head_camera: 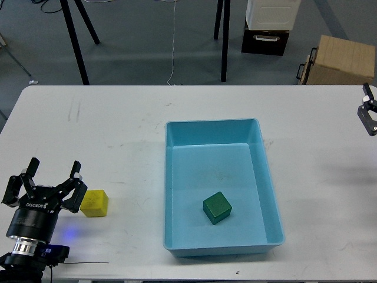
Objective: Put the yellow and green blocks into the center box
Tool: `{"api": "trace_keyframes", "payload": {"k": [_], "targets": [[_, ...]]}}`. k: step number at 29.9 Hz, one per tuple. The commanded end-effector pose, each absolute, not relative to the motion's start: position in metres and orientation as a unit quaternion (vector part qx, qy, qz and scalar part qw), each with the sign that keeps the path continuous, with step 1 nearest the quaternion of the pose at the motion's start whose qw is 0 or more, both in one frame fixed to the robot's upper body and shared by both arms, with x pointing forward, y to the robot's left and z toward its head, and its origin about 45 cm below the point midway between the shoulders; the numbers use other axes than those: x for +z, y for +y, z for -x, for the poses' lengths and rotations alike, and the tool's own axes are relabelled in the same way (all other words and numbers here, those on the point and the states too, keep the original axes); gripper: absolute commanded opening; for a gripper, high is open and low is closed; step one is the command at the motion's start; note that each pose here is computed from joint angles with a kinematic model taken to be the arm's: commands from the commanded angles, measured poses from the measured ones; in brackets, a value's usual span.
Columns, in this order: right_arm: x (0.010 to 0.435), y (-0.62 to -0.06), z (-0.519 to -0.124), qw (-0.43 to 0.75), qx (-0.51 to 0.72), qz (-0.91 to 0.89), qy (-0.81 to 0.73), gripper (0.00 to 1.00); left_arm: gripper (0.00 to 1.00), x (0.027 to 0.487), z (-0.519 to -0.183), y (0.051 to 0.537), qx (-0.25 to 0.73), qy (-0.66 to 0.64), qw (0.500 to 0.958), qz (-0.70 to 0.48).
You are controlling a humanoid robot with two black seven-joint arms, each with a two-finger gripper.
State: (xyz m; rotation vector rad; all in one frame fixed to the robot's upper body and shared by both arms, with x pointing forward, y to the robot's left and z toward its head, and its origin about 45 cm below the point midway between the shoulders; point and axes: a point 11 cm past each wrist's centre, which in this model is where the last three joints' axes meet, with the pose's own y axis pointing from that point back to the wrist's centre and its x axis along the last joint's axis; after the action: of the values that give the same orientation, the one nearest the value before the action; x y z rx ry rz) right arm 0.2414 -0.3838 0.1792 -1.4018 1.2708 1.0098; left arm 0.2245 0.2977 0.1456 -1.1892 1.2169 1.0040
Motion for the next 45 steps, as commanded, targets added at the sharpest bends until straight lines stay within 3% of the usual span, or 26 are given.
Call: {"api": "trace_keyframes", "payload": {"k": [1,11,18,22,26,33,39,45], "targets": [[0.167,-0.373,-0.207,0.494,0.433,0.541,0.525,1.0,1.0,0.15,-0.225,0.297,0.42,0.511,0.555,0.504],[0.169,-0.368,-0.196,0.494,0.438,0.541,0.522,1.0,1.0,0.155,-0.226,0.293,0.411,0.511,0.556,0.511],[0.167,-0.374,-0.189,0.478,0.44,0.543,0.532,1.0,1.0,0.188,-0.246,0.289,0.379,0.482,0.585,0.531],[0.169,-0.381,-0.186,0.458,0.44,0.553,0.54,1.0,1.0,0.188,-0.248,0.294,0.39,0.473,0.578,0.539],[0.174,-0.383,-0.187,0.44,0.44,0.568,0.539,1.0,1.0,0.2,-0.256,0.325,0.424,0.421,0.567,0.567],[0.18,-0.386,-0.188,0.44,0.433,0.573,0.539,1.0,1.0,0.217,-0.275,0.392,0.481,0.354,0.588,0.545],[0.175,-0.378,-0.188,0.45,0.44,0.566,0.533,1.0,1.0,0.274,-0.291,0.418,0.478,0.29,0.655,0.508],[0.174,-0.375,-0.188,0.458,0.44,0.561,0.531,1.0,1.0,0.327,-0.318,0.402,0.467,0.228,0.764,0.383]]}}
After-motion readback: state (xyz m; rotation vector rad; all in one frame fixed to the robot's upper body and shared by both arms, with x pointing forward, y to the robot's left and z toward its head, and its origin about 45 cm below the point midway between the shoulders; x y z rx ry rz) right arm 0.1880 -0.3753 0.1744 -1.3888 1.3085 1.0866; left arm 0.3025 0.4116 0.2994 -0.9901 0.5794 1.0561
